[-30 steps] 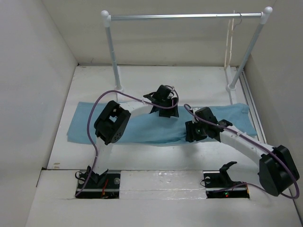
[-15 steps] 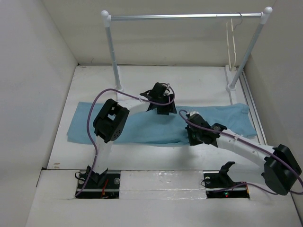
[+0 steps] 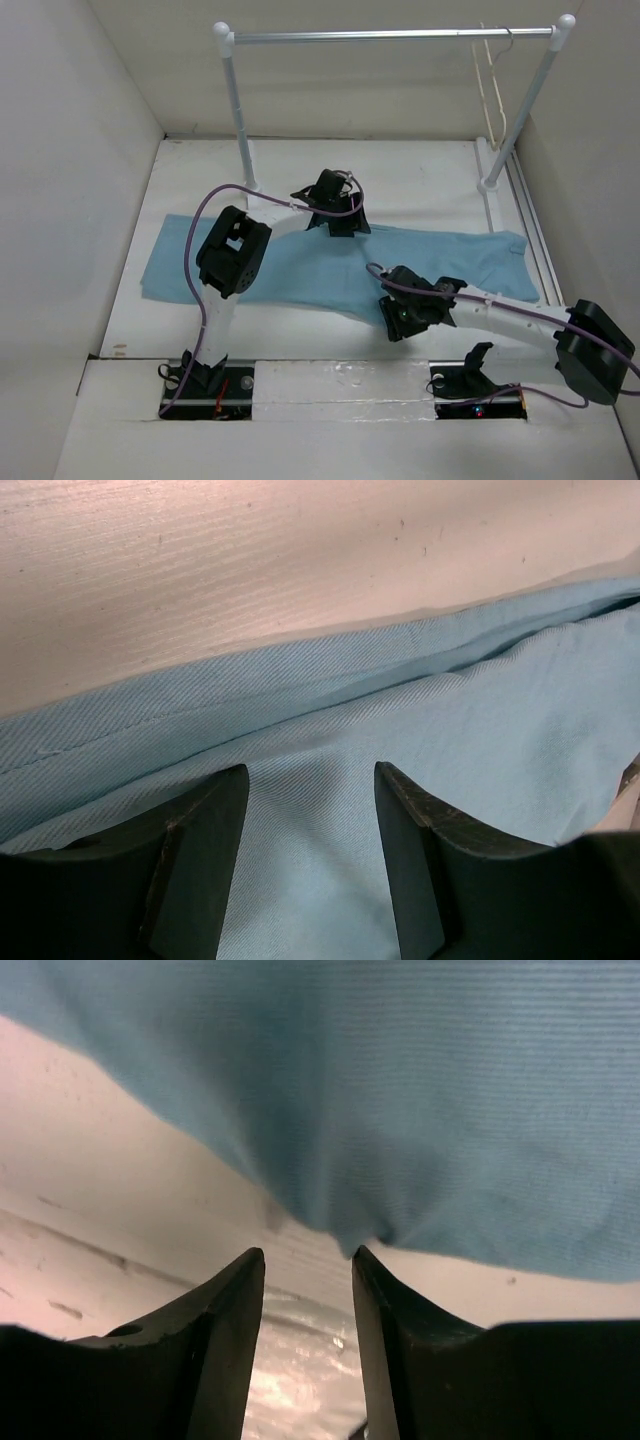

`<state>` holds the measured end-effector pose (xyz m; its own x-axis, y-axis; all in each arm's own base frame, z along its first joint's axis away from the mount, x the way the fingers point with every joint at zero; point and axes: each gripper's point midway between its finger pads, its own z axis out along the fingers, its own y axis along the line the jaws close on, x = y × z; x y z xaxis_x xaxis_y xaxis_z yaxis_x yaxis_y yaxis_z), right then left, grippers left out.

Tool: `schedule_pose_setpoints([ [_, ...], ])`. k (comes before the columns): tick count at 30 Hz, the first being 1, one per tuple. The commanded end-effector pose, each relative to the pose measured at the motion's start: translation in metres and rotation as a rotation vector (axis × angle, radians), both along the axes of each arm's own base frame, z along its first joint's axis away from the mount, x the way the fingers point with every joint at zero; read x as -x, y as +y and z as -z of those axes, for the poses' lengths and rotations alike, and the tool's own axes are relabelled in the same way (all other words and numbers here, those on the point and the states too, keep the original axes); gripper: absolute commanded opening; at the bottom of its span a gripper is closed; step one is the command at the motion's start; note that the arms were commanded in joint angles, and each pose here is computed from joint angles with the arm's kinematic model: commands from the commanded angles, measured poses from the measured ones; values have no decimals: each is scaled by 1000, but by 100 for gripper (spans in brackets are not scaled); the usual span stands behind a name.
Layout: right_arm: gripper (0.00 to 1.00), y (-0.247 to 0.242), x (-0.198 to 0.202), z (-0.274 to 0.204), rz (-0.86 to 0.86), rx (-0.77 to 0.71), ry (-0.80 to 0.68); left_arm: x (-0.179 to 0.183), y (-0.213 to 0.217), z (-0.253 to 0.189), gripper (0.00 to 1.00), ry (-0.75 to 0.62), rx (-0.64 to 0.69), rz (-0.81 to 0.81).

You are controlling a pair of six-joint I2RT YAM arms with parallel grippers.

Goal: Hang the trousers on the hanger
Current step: Fold the trousers at the center of the board.

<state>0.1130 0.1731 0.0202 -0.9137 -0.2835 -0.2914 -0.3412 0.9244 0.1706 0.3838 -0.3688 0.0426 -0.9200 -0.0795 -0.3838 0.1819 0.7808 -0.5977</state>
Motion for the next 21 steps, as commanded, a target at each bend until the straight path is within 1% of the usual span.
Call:
schedule_pose_setpoints([
  [1,47,-2,1,-26,-35,42,0,-3,20,4,51,-5,-80,-24],
  [2,47,-1,1,-34,-42,40,-14,-4,20,-11,51,-29,-69,-23],
  [3,48,0,-3,-46,-41,27,-40,-4,22,-18,51,-39,-69,-24],
  [4,48,-9,-4,-51,-19,54,-49,-1,25,-23,51,-47,-76,-22],
  [5,49,-15,-11,-60,22,33,-76,-2,27,-42,51,-85,-64,-26],
  [6,49,-21,-15,-63,54,32,-87,0,29,-47,51,-97,-61,-22],
  [7,49,-30,-22,-64,73,39,-103,8,30,-49,51,-113,-76,-2],
  [8,49,-39,-30,-70,110,28,-130,14,29,-63,51,-148,-71,10],
  [9,42,-58,-48,-73,217,28,-151,20,28,-65,51,-164,-88,23],
  [10,35,-64,-64,-79,222,10,-204,37,21,-61,51,-166,-109,59],
  [11,27,-75,-77,-84,272,6,-238,47,17,-65,51,-182,-112,89],
  [12,8,-88,-89,-87,326,6,-265,56,13,-62,51,-180,-115,109],
  [13,2,-113,-113,-91,416,1,-318,68,8,-56,51,-173,-114,137],
  [14,0,-141,-133,-90,506,12,-346,89,-5,-48,51,-168,-113,187],
  [15,0,-142,-133,-85,506,20,-325,89,-6,-48,51,-165,-111,185],
  [16,0,-168,-147,-85,576,35,-355,93,-1,-38,51,-146,-123,177],
  [17,0,-177,-152,-82,608,39,-345,96,1,-30,51,-123,-130,170],
  [18,0,-189,-155,-75,644,57,-327,95,5,-26,51,-107,-129,144],
  [20,0,-210,-163,-54,714,44,-275,93,26,-8,51,-82,-164,92],
  [21,0,-218,-165,-48,741,44,-260,84,43,-2,51,-57,-178,44],
])
